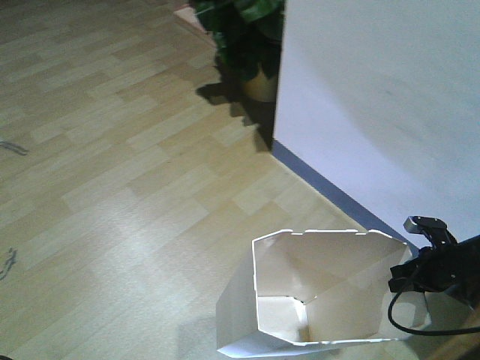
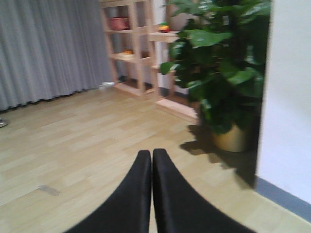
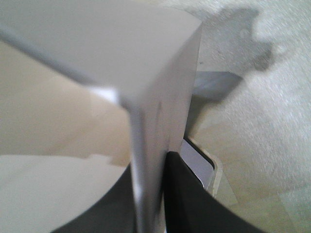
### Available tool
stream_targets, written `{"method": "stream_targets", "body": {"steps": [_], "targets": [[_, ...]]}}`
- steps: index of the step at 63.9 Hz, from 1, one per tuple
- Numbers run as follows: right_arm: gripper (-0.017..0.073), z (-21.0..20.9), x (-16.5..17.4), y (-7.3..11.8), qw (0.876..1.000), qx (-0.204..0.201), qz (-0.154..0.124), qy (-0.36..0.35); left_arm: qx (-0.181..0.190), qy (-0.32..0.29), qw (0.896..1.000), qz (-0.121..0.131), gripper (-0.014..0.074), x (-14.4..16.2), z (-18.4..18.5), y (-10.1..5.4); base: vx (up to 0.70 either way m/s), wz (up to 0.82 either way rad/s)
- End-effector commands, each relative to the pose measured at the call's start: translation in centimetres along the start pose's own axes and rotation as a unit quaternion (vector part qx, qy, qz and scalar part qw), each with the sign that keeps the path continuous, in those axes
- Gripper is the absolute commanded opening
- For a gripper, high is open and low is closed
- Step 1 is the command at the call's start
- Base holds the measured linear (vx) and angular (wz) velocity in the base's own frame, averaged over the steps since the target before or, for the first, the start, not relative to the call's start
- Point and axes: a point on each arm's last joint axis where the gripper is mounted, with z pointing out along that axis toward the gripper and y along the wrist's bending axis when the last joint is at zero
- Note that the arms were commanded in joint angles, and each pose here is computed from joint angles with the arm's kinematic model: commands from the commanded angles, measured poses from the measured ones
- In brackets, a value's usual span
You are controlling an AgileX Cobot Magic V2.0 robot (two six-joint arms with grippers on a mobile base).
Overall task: Move trash bin to bedside with robot
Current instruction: 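Hold the bin in the right gripper while the base turns toward the bed, then carry the held bin with the right gripper across the floor past the bed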
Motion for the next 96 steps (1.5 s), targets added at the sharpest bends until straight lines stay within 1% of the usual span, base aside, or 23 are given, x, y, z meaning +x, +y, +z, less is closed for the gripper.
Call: {"method": "stream_targets", "body": {"steps": [1,63,78,96], "targets": [[-0.0005,-1.91,-1.31,2.4,0.994,-0.1,-0.005,-0.036,0.005,-0.051,0.999,-0.003,-0.0006,-1.5,-0.23,-0.07,0.1,0.52],[-0.0005,-1.91,-1.31,2.4,0.994,-0.1,-0.005,-0.036,0.005,-0.051,0.999,-0.003,-0.0006,-1.5,-0.23,-0.07,0.13,0.55],[-0.0005,-1.91,-1.31,2.4,0.994,-0.1,-0.005,-0.036,0.005,-0.051,0.999,-0.003,-0.0006,-1.5,-0.23,-0.07,0.13,0.35],[-0.0005,-1.91,-1.31,2.4,0.994,-0.1,-0.005,-0.036,0.005,-0.051,0.999,-0.003,-0.0006,-1.5,-0.23,-0.07,0.17,0.15]]}}
